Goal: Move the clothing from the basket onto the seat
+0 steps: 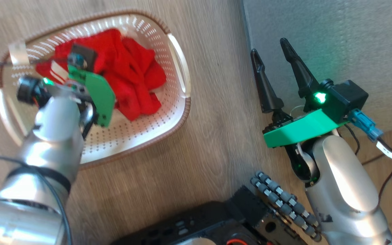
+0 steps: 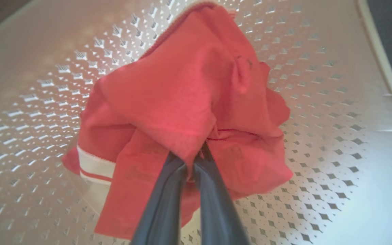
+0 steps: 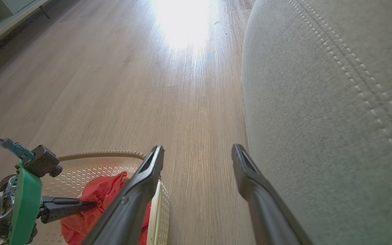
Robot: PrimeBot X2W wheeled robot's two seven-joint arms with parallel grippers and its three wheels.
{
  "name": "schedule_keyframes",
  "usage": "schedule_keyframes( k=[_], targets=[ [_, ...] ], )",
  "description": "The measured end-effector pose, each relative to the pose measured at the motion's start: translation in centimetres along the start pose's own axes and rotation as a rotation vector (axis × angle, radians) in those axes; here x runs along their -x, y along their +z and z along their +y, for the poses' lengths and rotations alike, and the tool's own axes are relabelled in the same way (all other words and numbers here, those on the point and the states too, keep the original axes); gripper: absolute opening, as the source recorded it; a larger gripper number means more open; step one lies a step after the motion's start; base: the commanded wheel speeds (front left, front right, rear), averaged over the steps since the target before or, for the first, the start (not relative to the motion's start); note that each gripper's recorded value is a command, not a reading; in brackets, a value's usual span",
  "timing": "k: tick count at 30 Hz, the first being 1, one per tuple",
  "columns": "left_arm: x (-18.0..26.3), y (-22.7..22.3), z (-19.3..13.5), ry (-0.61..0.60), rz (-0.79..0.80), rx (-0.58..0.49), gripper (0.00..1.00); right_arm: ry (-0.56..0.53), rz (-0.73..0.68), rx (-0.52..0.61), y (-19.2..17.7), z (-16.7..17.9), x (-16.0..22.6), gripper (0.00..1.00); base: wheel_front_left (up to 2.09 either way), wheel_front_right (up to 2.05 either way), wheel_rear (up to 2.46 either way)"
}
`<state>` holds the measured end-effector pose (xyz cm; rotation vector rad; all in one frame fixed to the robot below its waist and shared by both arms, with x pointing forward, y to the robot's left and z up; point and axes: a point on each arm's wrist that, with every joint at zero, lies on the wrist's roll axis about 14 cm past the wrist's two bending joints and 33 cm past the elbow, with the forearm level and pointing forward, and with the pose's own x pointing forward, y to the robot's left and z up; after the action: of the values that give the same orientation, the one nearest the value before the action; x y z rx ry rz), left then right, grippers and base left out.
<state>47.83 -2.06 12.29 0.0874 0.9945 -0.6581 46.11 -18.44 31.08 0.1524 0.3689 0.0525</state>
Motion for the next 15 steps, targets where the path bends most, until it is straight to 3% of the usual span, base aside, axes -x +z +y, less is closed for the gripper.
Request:
schedule_keyframes(
  k=[6,15],
  targets=[
    [3.4,0.3,-1.4,-0.005,-0.048,0.012,0.00,0.005,-0.052,0.018,2.5,0.4,0.8,1.00,0.00,0.00,0.00],
    [9.6,5.5,-1.0,0.072,-0.264,0.011,0.00,0.022,-0.133,0.019,6.2,1.6,2.9,1.00,0.00,0.00,0.00]
  ],
)
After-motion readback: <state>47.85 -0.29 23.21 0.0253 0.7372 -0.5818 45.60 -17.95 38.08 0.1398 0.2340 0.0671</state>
